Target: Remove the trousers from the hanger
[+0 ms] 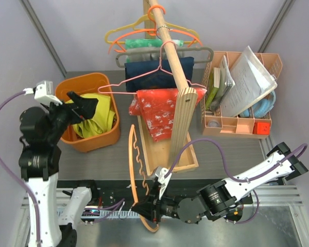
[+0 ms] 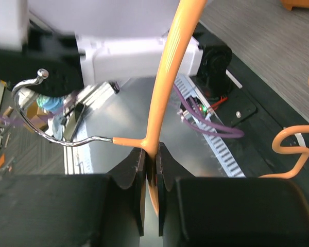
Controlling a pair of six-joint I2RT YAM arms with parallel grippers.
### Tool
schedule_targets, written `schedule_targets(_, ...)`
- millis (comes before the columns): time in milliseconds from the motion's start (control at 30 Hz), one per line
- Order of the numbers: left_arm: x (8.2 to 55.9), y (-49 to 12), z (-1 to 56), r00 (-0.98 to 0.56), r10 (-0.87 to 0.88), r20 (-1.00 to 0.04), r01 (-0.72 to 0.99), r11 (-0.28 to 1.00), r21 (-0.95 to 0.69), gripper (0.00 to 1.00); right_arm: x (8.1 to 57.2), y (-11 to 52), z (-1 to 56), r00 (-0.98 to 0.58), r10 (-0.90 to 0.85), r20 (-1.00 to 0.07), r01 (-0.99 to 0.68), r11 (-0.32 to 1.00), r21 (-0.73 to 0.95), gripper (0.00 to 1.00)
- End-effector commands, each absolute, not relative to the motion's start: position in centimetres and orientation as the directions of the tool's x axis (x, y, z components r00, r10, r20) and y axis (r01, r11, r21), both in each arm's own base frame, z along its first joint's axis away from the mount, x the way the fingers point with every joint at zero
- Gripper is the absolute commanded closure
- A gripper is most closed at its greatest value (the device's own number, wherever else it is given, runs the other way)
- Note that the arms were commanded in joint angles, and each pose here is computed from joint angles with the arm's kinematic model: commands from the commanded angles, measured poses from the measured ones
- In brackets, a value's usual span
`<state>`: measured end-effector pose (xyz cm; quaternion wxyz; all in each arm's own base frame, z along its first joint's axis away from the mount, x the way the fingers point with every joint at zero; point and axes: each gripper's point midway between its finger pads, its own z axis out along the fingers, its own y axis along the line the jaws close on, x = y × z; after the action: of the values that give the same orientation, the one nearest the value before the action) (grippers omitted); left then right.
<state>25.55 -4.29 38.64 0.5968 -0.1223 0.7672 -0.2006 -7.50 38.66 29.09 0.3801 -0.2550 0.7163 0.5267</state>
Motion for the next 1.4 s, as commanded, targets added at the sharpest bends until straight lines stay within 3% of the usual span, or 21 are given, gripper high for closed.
schedule_targets(0,21.2,-9.9,45.7,-0.155,-0.400,-0.903,0.464,0.778,-0.424,0.01,-5.7,40.7,34.6,-0.659,0.179,-0.730,-0.678,0.280,0.680,0.99)
schedule_targets(200,19.1,-13.3,48.7,-0.174,-0.329,-0.928,0.653,0.667,-0.359,0.03,-3.3,43.5,34.9,-0.726,0.227,-0.649,-0.574,0.319,0.754,0.99)
schedule_targets(333,17.4,-16.1,48.0,-0.190,-0.171,-0.967,0.735,0.628,-0.255,0.03,-0.6,44.2,35.0,-0.741,0.321,-0.590,-0.487,0.349,0.801,0.99)
schedule_targets(467,16.0,-15.3,47.7,-0.118,-0.090,-0.989,0.708,0.690,-0.147,0.02,1.4,44.8,35.3,-0.730,0.387,-0.563,-0.440,0.364,0.821,0.99)
schedule_targets(700,13.2,-12.0,46.6,-0.029,-0.172,-0.985,0.649,0.746,-0.149,0.07,3.8,43.8,36.3,-0.679,0.494,-0.543,-0.374,0.404,0.835,0.99)
schedule_targets(867,9.7,-11.9,45.1,-0.029,-0.215,-0.976,0.717,0.677,-0.170,0.16,4.7,42.8,37.7,-0.671,0.571,-0.472,-0.310,0.362,0.879,0.99)
schedule_targets(1000,5.7,-12.6,43.2,-0.083,-0.261,-0.962,0.809,0.545,-0.218,0.18,5.5,42.2,39.2,-0.648,0.636,-0.419,-0.274,0.318,0.908,0.99)
schedule_targets(1200,2.1,-12.5,40.8,-0.110,-0.304,-0.946,0.861,0.447,-0.244,0.16,6.7,41.7,41.2,-0.597,0.754,-0.275,-0.204,0.189,0.961,0.99)
schedule_targets(1367,2.8,-12.9,38.0,-0.188,-0.213,-0.959,0.843,0.465,-0.269,0.12,7.5,40.9,43.1,-0.544,0.822,-0.171,-0.171,0.091,0.981,0.99)
